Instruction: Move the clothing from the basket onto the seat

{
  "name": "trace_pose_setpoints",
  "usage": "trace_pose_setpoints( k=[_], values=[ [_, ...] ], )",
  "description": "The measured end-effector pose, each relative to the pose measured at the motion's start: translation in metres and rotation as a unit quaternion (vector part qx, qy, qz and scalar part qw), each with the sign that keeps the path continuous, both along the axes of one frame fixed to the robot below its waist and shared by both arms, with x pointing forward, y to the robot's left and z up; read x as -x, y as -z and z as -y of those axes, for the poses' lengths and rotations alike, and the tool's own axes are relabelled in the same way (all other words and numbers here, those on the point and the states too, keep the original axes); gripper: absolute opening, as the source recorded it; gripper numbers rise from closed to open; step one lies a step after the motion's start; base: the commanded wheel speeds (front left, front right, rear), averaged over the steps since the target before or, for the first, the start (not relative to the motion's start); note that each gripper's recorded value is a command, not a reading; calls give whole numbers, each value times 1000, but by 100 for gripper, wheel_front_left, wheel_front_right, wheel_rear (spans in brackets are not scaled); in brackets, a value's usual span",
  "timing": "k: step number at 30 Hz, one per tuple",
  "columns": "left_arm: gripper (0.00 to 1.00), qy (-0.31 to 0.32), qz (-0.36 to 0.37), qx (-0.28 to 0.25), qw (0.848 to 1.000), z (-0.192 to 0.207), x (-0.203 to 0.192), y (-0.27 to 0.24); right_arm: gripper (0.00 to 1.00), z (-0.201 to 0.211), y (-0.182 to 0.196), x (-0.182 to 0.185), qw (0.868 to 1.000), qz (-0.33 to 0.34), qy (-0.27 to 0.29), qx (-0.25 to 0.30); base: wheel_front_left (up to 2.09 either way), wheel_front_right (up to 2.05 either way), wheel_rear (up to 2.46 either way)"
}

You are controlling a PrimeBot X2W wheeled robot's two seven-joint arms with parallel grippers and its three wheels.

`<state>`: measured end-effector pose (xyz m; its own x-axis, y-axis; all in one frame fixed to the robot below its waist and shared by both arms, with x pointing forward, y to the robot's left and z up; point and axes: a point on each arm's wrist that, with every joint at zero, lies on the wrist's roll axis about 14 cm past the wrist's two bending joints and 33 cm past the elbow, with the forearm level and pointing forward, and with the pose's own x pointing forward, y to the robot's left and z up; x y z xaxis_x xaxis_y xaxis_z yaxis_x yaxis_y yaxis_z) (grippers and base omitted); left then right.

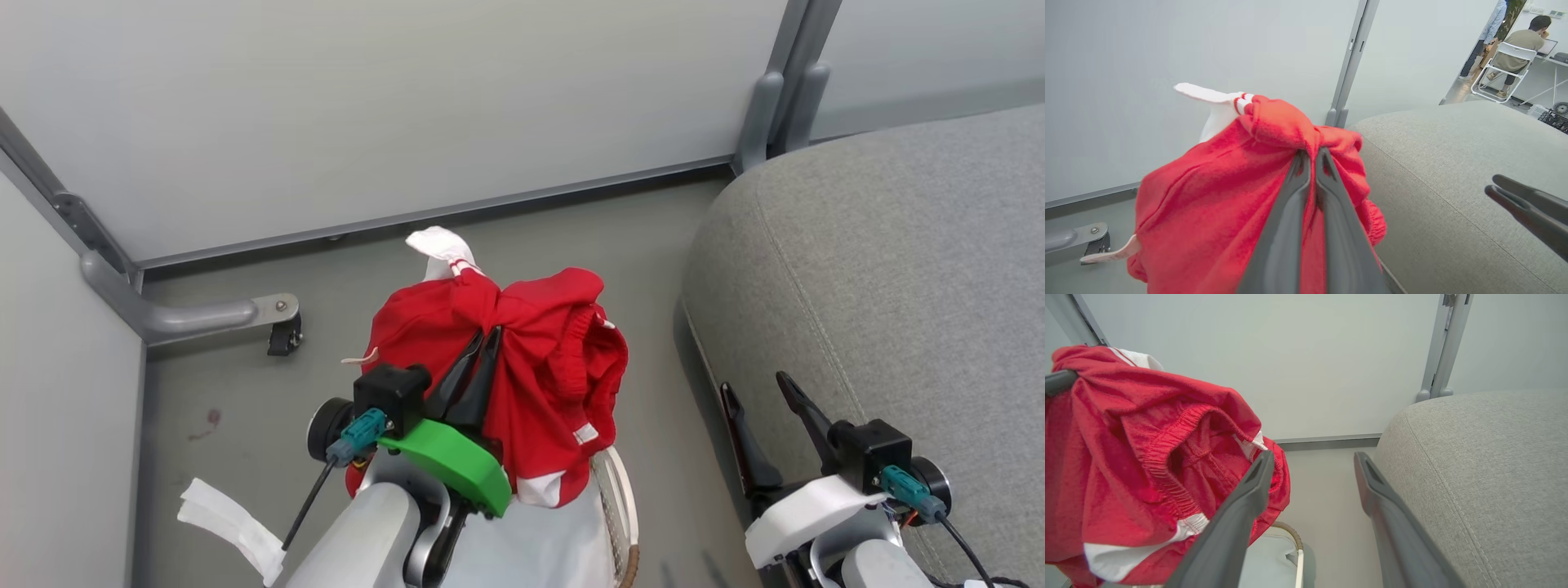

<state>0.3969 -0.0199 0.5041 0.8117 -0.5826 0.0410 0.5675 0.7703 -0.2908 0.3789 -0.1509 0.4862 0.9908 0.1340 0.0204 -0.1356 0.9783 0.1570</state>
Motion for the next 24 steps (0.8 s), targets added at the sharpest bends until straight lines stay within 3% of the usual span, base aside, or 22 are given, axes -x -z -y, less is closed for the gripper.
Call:
trace_pose_setpoints(
  k=[13,19,24],
  values=[
    [0,-6,56,44,997,3,7,-54,100,-15,-8,13,1000,13,-22,-2,0,0,0],
    [0,-3,57,50,997,5,10,-57,100,-60,-20,18,995,28,-87,-27,0,0,0],
    [0,-2,48,51,998,6,12,-52,100,-110,-43,17,984,55,-165,-42,0,0,0]
  ],
)
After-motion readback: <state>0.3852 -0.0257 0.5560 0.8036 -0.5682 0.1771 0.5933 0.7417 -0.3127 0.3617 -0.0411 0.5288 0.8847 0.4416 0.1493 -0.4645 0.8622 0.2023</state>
